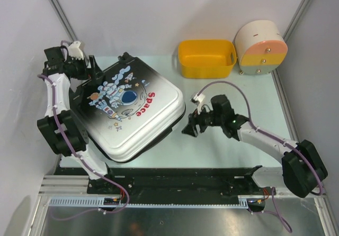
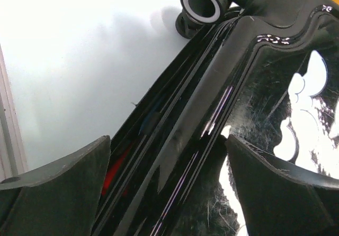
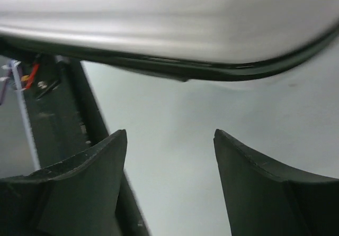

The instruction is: Open, take out, and arrange the luggage

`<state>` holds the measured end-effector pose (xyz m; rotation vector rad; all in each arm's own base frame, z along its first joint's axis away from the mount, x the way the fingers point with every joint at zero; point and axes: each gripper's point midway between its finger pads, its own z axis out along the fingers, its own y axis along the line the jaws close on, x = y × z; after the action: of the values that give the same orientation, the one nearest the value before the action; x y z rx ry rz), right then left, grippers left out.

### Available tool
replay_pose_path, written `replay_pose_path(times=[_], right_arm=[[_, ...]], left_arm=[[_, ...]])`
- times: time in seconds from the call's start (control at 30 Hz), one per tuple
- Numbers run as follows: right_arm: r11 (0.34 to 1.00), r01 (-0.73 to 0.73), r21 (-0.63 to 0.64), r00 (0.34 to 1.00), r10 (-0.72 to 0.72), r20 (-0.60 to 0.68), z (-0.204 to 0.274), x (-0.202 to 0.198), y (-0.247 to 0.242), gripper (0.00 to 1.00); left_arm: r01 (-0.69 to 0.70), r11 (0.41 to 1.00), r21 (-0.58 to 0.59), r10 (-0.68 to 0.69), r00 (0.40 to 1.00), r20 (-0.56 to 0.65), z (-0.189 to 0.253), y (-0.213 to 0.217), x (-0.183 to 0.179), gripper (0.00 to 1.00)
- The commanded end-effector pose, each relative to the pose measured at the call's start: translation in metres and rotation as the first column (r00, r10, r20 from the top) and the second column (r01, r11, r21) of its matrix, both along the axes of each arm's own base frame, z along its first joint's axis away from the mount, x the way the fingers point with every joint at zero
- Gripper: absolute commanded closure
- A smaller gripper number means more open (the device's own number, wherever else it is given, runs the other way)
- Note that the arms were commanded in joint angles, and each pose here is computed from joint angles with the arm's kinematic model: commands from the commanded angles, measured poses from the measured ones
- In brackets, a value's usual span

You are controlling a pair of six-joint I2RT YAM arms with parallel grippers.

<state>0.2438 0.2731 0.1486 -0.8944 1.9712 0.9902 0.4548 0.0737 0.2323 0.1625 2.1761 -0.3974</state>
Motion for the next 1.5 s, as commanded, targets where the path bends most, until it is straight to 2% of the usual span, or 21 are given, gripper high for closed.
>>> replay_pose_path(times=[0.0, 0.17, 0.23, 0.4, 0.57, 0.77, 0.87, 0.93, 0.97, 1.07, 1.2, 1.37, 1.4, 1.43, 1.47], right_arm=[[0.997, 0.018, 0.076, 0.996, -0.011, -0.083, 0.004, -0.024, 0.033, 0.28], [0.992, 0.082, 0.093, 0.994, -0.074, -0.08, -0.013, -0.002, 0.051, 0.29], [0.988, 0.107, 0.112, 0.994, -0.106, -0.02, -0.01, 0.013, 0.054, 0.29], [0.981, 0.118, 0.152, 0.989, -0.13, 0.075, -0.004, 0.045, 0.066, 0.29], [0.979, 0.11, 0.171, 0.979, -0.137, 0.153, 0.011, 0.09, 0.082, 0.29], [0.972, 0.128, 0.195, 0.946, -0.179, 0.272, 0.03, 0.169, 0.106, 0.3], [0.969, 0.136, 0.206, 0.911, -0.204, 0.359, 0.043, 0.207, 0.122, 0.3], [0.952, 0.231, 0.2, 0.884, -0.291, 0.366, 0.034, 0.242, 0.12, 0.3], [0.934, 0.257, 0.249, 0.854, -0.34, 0.393, 0.062, 0.261, 0.121, 0.3], [0.897, 0.303, 0.324, 0.81, -0.421, 0.408, 0.091, 0.299, 0.116, 0.31], [0.904, 0.261, 0.338, 0.817, -0.394, 0.422, 0.114, 0.295, 0.117, 0.3], [0.95, 0.18, 0.255, 0.862, -0.277, 0.424, 0.108, 0.24, 0.11, 0.27], [0.948, 0.169, 0.269, 0.857, -0.277, 0.435, 0.13, 0.224, 0.103, 0.27], [0.958, 0.19, 0.215, 0.883, -0.263, 0.389, 0.109, 0.214, 0.096, 0.26], [0.959, 0.191, 0.208, 0.897, -0.257, 0.36, 0.112, 0.204, 0.094, 0.26]], left_arm=[[0.06, 0.998, 0.017, -0.059, 0.997, -0.053, -0.026, -0.007, -0.02, 0.07], [0.053, 0.998, -0.021, -0.055, 0.99, -0.133, -0.06, -0.008, -0.056, 0.14], [0.043, 0.999, -0.02, -0.046, 0.988, -0.15, -0.071, -0.002, -0.074, 0.15], [-0.018, 0.999, -0.038, 0.012, 0.986, -0.166, -0.081, 0.015, -0.105, 0.25], [-0.03, 1.0, -0.01, 0.028, 0.988, -0.149, -0.084, 0.011, -0.142, 0.31], [-0.051, 0.999, 0.011, 0.052, 0.989, -0.14, -0.088, 0.001, -0.172, 0.33], [-0.058, 0.998, -0.004, 0.058, 0.991, -0.124, -0.082, -0.004, -0.175, 0.29], [-0.064, 0.998, -0.028, 0.061, 0.993, -0.096, -0.069, -0.007, -0.172, 0.28], [-0.062, 0.997, -0.041, 0.058, 0.994, -0.088, -0.065, -0.008, -0.169, 0.26], [-0.074, 0.992, -0.097, 0.067, 0.995, -0.074, -0.05, -0.011, -0.161, 0.24], [-0.065, 0.993, -0.099, 0.064, 0.998, -0.008, -0.025, -0.016, -0.16, 0.16], [-0.073, 0.991, 0.109, 0.056, 0.987, 0.147, 0.024, -0.017, -0.183, 0.07], [-0.063, 0.985, 0.16, 0.037, 0.987, 0.159, 0.027, -0.016, -0.189, 0.05], [-0.067, 0.979, 0.193, 0.036, 0.986, 0.161, 0.031, -0.016, -0.195, 0.04], [-0.075, 0.974, 0.214, 0.046, 0.989, 0.138, 0.029, -0.018, -0.207, 0.02]])
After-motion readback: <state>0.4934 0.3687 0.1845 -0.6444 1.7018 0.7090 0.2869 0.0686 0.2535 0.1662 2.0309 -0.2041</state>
